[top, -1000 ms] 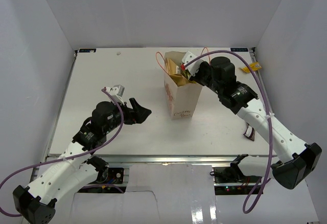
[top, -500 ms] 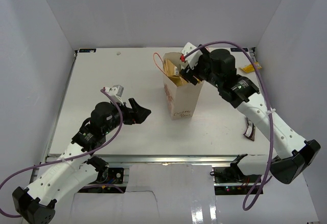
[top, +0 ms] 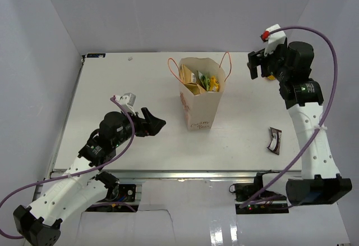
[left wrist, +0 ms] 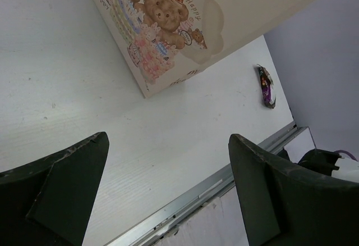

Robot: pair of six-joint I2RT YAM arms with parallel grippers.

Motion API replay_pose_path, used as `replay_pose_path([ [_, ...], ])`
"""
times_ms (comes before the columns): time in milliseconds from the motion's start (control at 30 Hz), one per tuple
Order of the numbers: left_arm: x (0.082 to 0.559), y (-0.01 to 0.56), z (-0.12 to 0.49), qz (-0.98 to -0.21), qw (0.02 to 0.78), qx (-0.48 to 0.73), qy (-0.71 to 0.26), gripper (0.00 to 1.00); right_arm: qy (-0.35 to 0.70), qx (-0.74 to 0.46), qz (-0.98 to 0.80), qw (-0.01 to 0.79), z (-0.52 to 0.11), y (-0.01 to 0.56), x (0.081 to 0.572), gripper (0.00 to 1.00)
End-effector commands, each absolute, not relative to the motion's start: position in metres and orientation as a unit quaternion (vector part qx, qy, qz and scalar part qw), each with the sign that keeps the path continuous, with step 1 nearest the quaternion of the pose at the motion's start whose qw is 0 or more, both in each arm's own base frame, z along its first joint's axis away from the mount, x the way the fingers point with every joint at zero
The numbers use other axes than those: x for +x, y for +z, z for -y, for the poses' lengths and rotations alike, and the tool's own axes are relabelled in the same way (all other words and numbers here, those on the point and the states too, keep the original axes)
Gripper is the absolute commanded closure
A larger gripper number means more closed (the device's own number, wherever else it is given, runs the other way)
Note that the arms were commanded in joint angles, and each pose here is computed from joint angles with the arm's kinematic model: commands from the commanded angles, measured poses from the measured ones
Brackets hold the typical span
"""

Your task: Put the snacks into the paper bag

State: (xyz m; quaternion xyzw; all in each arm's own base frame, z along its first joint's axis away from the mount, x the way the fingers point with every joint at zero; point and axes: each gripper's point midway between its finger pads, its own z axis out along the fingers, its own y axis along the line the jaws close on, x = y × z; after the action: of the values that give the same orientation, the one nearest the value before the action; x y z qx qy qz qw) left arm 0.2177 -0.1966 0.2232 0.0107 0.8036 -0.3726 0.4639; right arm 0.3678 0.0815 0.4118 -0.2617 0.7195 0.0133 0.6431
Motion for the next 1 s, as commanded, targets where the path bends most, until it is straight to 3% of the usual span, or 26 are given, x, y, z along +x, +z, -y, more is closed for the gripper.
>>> replay_pose_path([
  [0, 0.218, 0.251, 0.198, -0.783, 0.485, 0.022, -0.389, 0.02, 0.064, -0.18, -0.846, 0.497, -0.045, 0.299, 0.359, 0.16],
  [133, 0.215, 0.254, 0.203, -0.781, 0.48, 0.034, -0.399, 0.02, -0.006, -0.094, -0.942, 0.323, 0.013, 0.191, 0.314, 0.14],
  [233, 0.214, 0.25, 0.205, -0.782, 0.476, 0.037, -0.4, 0.02, -0.095, -0.041, -0.965, 0.241, 0.052, 0.143, 0.277, 0.11],
  [367, 0.216, 0.243, 0.211, -0.786, 0.464, 0.043, -0.407, 0.02, -0.141, -0.02, -0.973, 0.184, 0.073, 0.11, 0.244, 0.02],
  [533, 0.22, 0.248, 0.222, -0.782, 0.457, 0.055, -0.42, 0.02, -0.112, -0.001, -0.983, 0.143, 0.08, 0.076, 0.239, 0.03],
  [700, 0.221, 0.255, 0.227, -0.779, 0.453, 0.061, -0.43, 0.02, -0.085, 0.008, -0.989, 0.12, 0.086, 0.054, 0.247, 0.1],
  [967, 0.212, 0.259, 0.228, -0.77, 0.445, 0.047, -0.455, 0.02, -0.02, 0.015, -0.995, 0.092, 0.082, 0.031, 0.239, 0.47],
])
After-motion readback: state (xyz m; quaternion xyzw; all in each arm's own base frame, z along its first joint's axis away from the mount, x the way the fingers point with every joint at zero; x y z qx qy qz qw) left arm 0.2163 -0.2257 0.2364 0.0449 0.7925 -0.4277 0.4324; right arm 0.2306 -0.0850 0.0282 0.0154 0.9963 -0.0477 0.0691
